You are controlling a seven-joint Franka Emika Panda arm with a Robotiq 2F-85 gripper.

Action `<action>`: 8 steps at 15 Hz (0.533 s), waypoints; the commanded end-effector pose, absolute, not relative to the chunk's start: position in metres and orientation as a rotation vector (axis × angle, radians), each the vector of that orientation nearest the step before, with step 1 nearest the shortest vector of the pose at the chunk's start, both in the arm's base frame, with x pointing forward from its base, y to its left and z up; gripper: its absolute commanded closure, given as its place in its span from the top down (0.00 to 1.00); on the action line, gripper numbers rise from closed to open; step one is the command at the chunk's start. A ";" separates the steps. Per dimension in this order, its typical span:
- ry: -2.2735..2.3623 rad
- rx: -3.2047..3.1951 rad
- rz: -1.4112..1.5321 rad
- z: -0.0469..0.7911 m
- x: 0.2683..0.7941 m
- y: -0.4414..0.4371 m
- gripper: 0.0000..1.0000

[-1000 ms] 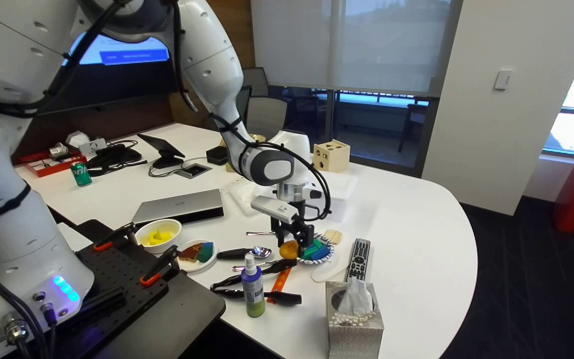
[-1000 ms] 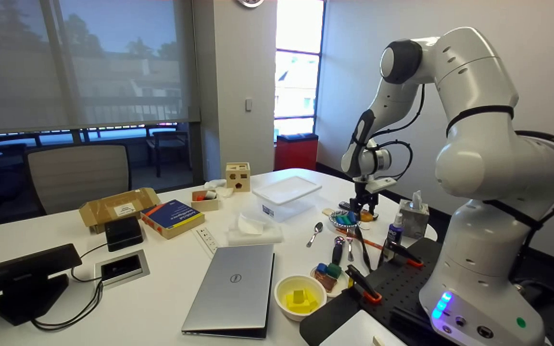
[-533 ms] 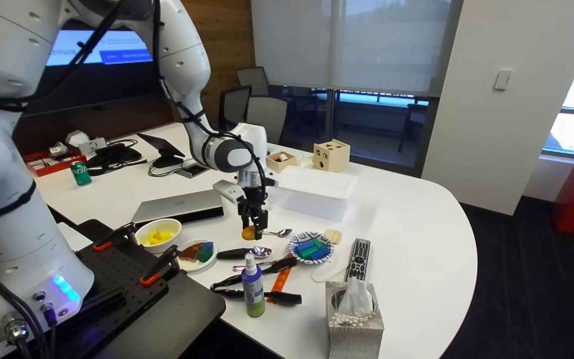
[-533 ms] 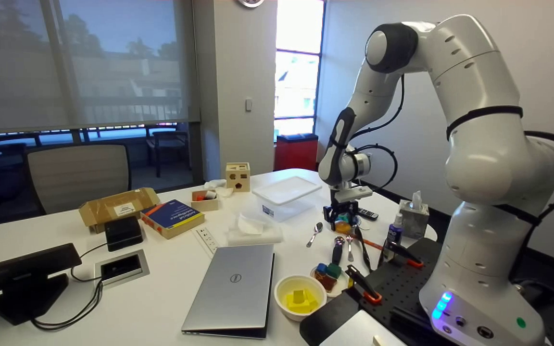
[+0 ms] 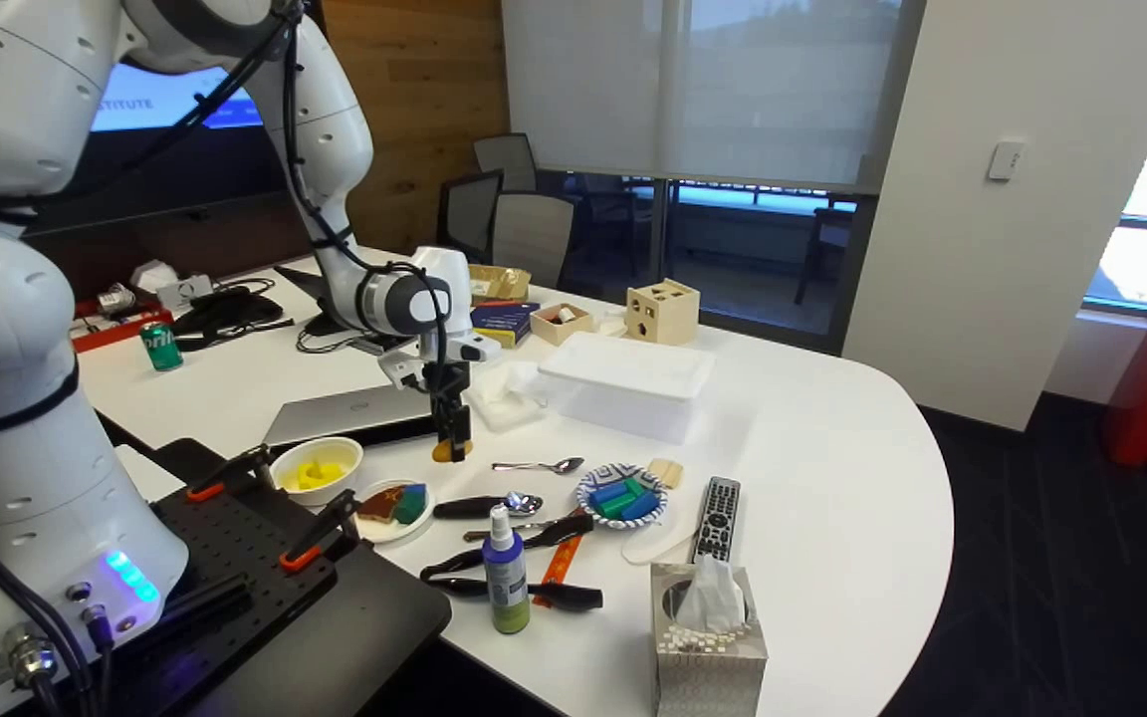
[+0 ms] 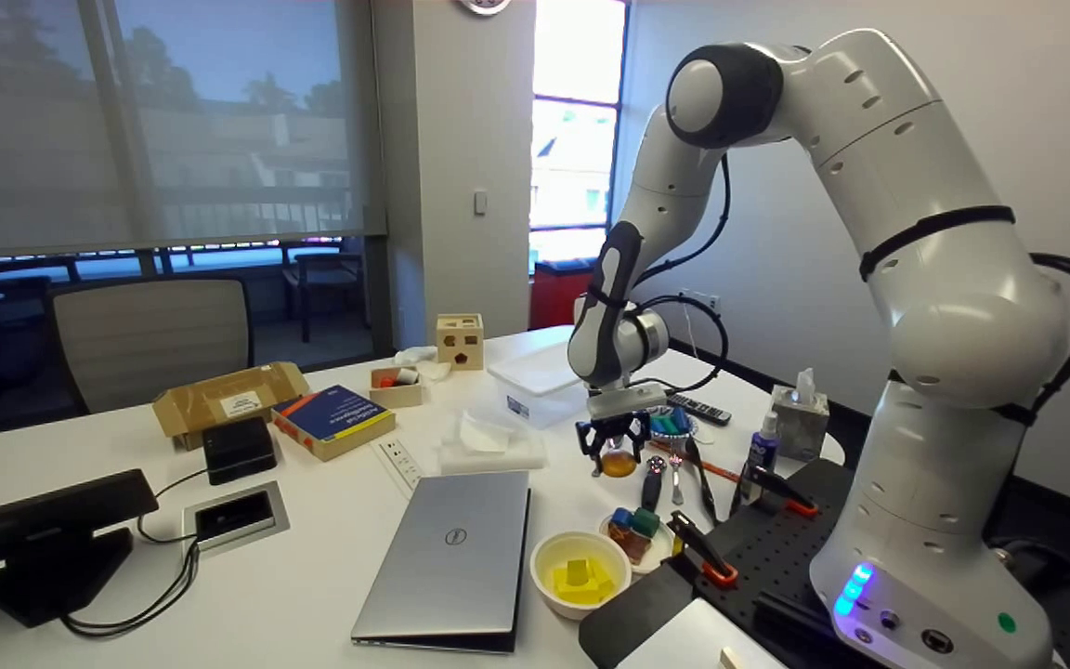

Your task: Move the artificial bun to the left

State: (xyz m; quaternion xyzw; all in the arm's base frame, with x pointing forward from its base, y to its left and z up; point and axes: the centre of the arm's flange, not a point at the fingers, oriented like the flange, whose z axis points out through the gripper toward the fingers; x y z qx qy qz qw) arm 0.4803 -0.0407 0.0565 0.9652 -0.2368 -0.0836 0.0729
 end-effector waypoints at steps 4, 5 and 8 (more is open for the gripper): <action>-0.711 2.873 -0.270 0.047 0.476 -0.020 0.55; -0.710 2.871 -0.270 0.046 0.476 -0.022 0.80; -0.707 2.870 -0.274 0.045 0.475 -0.021 0.80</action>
